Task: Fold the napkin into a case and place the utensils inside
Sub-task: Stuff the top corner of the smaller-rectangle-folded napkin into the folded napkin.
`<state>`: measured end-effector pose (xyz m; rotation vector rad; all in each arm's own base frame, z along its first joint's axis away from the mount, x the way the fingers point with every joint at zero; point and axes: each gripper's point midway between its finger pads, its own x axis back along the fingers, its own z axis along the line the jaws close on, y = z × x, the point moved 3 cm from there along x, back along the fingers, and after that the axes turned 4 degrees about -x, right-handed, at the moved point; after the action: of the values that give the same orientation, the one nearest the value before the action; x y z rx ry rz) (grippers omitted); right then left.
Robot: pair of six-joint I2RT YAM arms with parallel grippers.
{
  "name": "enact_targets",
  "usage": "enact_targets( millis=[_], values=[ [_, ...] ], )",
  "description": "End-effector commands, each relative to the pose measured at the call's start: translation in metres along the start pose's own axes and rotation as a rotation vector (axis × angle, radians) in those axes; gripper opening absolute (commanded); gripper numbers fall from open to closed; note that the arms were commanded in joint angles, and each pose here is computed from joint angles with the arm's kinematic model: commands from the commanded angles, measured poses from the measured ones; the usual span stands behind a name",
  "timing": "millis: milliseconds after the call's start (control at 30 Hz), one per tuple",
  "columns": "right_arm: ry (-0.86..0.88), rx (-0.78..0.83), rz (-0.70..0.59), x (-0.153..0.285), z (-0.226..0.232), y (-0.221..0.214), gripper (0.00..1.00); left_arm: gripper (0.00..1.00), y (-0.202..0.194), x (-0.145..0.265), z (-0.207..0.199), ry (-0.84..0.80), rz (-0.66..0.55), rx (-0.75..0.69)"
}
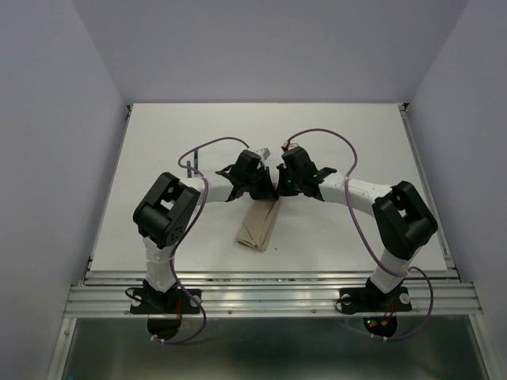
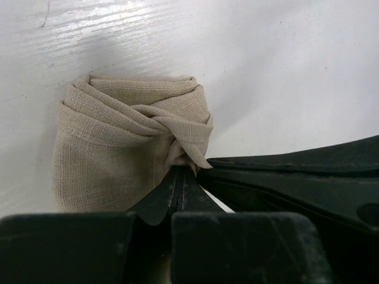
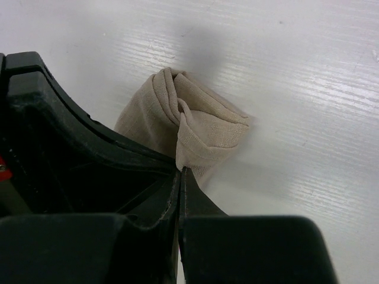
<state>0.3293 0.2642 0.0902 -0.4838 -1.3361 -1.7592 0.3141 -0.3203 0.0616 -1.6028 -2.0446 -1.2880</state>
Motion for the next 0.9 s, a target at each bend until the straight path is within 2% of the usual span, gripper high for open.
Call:
enact_targets(
  millis=[0,267,667,867],
  values=[
    [0.080,0.018,-0.035,0.003,0.020,0.017,0.01,0.00,0.018,-0.006,-0.014,-0.052,-0.047,-0.025],
    [0.068,0.017,-0.013,-0.002,0.016,0.010,0.01,0.00,0.014,-0.017,-0.008,-0.049,-0.048,0.008],
    [0.035,0.011,-0.021,-0.003,0.008,0.012,0.01,0.00,0.018,0.027,-0.017,-0.046,-0.108,-0.017],
    [0.043,0.023,-0.025,-0.003,0.010,0.014,0.01,0.00,0.024,0.028,-0.009,-0.042,-0.115,-0.011]
  ],
)
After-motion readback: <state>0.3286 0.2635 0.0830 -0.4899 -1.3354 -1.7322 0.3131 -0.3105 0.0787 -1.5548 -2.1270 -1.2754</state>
